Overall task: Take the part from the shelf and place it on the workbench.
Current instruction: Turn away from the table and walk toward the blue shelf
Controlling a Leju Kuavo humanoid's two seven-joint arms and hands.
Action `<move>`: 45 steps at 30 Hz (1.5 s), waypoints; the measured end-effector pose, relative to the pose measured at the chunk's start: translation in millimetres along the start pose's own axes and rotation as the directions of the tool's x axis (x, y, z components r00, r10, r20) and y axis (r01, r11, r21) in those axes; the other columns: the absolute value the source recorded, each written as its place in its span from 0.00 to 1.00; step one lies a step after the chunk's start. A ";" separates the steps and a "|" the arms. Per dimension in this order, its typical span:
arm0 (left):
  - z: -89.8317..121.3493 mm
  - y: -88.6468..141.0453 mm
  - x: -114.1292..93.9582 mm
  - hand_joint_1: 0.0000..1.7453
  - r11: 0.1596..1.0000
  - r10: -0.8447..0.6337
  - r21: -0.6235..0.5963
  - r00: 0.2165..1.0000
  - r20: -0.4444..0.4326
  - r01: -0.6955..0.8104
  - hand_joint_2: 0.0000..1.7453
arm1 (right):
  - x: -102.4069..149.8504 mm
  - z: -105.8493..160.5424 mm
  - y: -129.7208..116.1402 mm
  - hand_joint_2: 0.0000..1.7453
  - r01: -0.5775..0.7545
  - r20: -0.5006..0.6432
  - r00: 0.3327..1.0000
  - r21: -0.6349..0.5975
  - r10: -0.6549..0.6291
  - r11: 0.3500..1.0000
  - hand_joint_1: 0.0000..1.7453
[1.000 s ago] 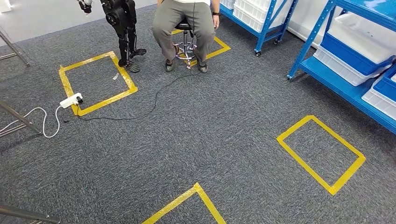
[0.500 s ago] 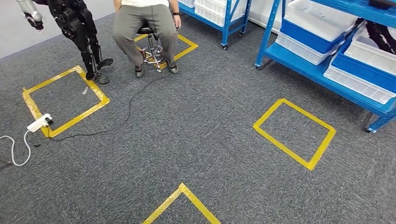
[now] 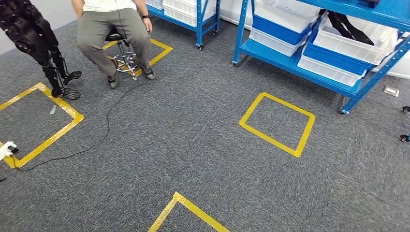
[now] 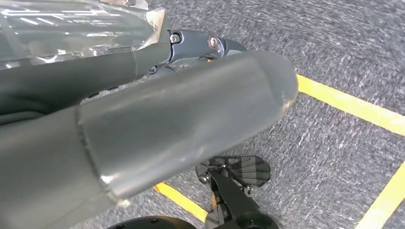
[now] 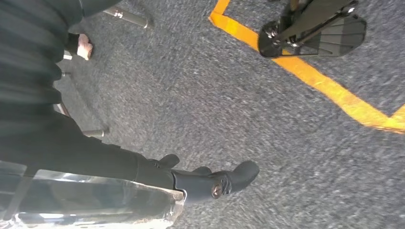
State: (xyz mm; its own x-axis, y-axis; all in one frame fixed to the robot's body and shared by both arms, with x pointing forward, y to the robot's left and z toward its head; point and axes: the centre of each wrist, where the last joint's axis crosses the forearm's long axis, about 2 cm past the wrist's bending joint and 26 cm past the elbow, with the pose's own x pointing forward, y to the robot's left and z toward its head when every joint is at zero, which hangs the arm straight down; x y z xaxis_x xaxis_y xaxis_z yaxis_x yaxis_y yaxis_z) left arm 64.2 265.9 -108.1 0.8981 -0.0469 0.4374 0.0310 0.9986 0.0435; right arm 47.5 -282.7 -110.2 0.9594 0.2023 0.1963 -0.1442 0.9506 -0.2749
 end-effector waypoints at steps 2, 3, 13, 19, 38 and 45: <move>0.0 -0.5 0.1 0.00 1.000 -0.003 -0.002 1.000 0.000 0.003 0.00 | -1.5 0.0 -0.3 1.00 -0.001 -0.003 1.000 -0.001 0.001 1.000 0.00; 0.1 -1.1 0.2 0.00 1.000 -0.003 -0.003 1.000 0.000 0.003 0.00 | -2.1 0.0 -0.6 1.00 -0.001 -0.004 1.000 -0.001 0.001 1.000 0.00; -0.9 -2.1 3.7 0.00 1.000 -0.004 -0.005 1.000 0.005 0.004 0.00 | 0.2 -0.2 -0.5 1.00 -0.002 0.001 1.000 -0.001 0.002 1.000 0.00; 0.2 -1.7 0.0 0.00 1.000 -0.006 -0.005 1.000 -0.005 0.006 0.00 | -1.0 0.2 0.3 1.00 -0.003 -0.002 1.000 0.001 0.003 1.000 0.00; -0.8 -2.4 3.4 0.00 1.000 -0.006 -0.006 1.000 0.001 0.006 0.00 | -2.7 0.0 -0.8 1.00 -0.007 -0.005 1.000 -0.001 0.007 1.000 0.00; -0.6 -2.2 2.7 0.00 1.000 -0.006 -0.005 1.000 0.000 0.006 0.00 | -2.0 0.0 -0.6 1.00 -0.007 -0.005 1.000 -0.001 0.007 1.000 0.00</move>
State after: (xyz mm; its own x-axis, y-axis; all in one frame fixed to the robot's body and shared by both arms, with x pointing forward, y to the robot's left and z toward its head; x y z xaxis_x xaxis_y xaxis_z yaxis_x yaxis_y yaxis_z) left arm 66.9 263.5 -107.5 0.8980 -0.0530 0.4369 0.0388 0.9984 0.0413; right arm 45.6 -283.7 -110.5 0.9595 0.2079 0.1900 -0.1508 0.9490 -0.2768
